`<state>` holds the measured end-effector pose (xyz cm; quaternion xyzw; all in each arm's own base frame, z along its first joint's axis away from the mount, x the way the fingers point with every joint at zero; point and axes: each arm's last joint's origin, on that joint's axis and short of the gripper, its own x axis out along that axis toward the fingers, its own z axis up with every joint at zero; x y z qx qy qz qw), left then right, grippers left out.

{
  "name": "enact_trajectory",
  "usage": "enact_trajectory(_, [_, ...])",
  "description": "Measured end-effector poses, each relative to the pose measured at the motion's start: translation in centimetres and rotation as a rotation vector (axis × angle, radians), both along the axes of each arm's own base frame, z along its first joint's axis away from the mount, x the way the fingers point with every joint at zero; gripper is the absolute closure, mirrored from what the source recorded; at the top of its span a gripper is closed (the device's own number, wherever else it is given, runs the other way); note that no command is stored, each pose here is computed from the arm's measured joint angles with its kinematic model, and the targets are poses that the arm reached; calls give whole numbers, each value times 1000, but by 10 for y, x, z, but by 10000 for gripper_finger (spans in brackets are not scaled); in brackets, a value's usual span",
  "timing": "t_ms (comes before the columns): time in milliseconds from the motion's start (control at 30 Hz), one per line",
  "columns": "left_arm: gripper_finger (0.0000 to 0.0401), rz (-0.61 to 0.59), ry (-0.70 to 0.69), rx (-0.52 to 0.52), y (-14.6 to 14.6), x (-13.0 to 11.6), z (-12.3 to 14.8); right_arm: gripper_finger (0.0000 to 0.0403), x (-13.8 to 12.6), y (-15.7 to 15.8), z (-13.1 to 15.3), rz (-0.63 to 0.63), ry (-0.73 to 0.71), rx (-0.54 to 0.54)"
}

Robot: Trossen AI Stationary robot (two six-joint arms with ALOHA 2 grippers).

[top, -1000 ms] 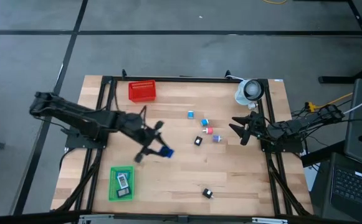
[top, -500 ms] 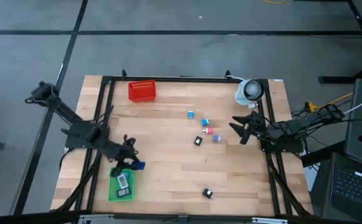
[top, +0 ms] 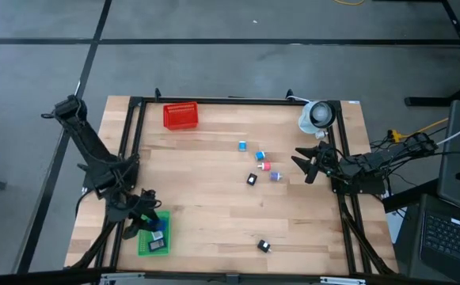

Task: Pick & Place Office items
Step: Put the blue digital timer into the green bin, then put the violet charger adapter into the red bin

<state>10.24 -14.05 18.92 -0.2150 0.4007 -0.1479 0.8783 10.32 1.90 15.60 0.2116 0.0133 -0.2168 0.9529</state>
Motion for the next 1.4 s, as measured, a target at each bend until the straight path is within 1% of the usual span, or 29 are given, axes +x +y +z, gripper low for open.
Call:
enact_trajectory(100, [252,48,21,13,-1,-6,-3,156,0,0,0,1,2,-5])
enact_trajectory(200, [250,87,72,21,-1,-9,-8,156,0,0,0,1,4,-10])
enact_trajectory(433, [206,141,216,21,-9,-7,-25,156,0,0,0,2,7,-15])
enact_trajectory(567, [181,161,238,28,-12,-6,-31,156,0,0,0,2,8,-19])
enact_trajectory(633, [170,173,215,24,-12,-5,-30,156,0,0,0,2,8,-19])
enact_trajectory(700, [160,182,158,19,-12,-3,-26,156,0,0,0,2,8,-19])
enact_trajectory(767, [152,194,73,24,-11,-2,-20,156,0,0,0,3,8,-19])
enact_trajectory(833, [146,207,-32,40,-8,-1,-12,156,0,0,1,-1,-2,-15])
enact_trajectory(900, [144,232,-158,86,-2,0,-2,156,0,-1,4,-28,-38,-5])
enact_trajectory(1000, [146,311,-381,215,9,3,16,156,0,-2,12,-75,-104,-11])
enact_trajectory(1067, [149,367,-514,325,17,5,29,156,0,-2,18,-79,-153,-17])
enact_trajectory(1133, [150,411,-610,436,24,6,42,156,0,-1,25,-61,-223,12])
enact_trajectory(1233, [152,447,-690,570,33,10,57,156,0,0,34,24,-301,11])
enact_trajectory(1300, [153,448,-709,640,39,15,62,156,1,1,37,41,-323,-10])
enact_trajectory(1400, [153,430,-710,688,48,24,64,156,5,2,37,46,-311,-43])
